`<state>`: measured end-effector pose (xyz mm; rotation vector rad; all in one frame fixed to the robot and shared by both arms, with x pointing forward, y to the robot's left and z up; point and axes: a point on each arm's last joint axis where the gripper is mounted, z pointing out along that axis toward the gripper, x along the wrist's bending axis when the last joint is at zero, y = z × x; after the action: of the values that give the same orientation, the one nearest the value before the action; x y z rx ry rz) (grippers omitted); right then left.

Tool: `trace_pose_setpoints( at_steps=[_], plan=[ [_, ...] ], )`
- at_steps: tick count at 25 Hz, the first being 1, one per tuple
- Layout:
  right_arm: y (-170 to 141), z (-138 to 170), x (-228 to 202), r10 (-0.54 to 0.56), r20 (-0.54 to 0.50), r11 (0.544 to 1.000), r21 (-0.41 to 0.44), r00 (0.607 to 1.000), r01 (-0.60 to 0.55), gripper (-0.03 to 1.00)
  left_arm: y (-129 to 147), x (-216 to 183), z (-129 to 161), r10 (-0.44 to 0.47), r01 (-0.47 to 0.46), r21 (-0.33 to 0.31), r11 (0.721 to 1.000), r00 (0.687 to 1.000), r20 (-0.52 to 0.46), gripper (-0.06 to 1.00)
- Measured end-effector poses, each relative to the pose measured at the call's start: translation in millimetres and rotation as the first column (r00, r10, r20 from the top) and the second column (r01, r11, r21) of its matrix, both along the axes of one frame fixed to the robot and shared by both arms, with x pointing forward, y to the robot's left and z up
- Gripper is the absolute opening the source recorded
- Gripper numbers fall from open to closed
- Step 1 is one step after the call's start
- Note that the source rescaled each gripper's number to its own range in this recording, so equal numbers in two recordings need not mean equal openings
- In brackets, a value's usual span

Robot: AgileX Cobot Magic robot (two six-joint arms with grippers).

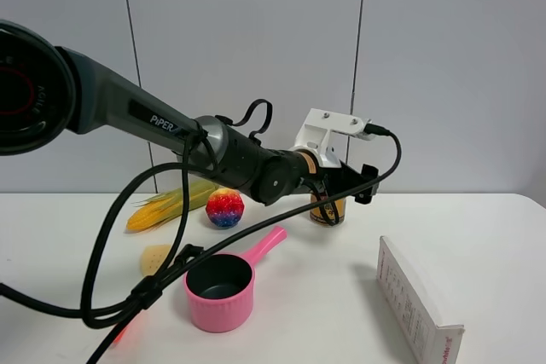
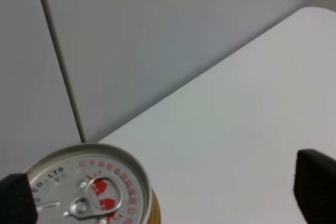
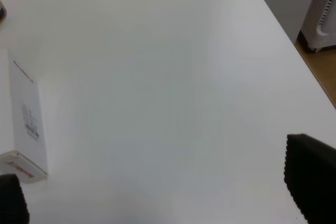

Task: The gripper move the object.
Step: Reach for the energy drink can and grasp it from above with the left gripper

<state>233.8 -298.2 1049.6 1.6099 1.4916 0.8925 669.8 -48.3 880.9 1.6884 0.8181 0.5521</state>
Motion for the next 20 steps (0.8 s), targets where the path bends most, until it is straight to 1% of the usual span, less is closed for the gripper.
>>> trace_pose_setpoints(
  at_steps=[5,12,20],
  plan=[
    [0.0,0.0,0.0,0.000,0.000,1.000,0.000,1.000,0.000,1.00,6.5,6.3,0.9,0.014,-0.014,-0.002,1.000,1.000,0.007,1.00],
    [0.0,0.0,0.0,0.000,0.000,1.000,0.000,1.000,0.000,1.00,24.0,19.1,-4.5,0.055,-0.055,0.009,0.998,0.998,-0.007,1.00],
    [0.0,0.0,0.0,0.000,0.000,1.000,0.000,1.000,0.000,1.00,24.9,19.7,-4.7,0.055,-0.055,0.013,0.998,0.998,-0.007,1.00]
  ],
)
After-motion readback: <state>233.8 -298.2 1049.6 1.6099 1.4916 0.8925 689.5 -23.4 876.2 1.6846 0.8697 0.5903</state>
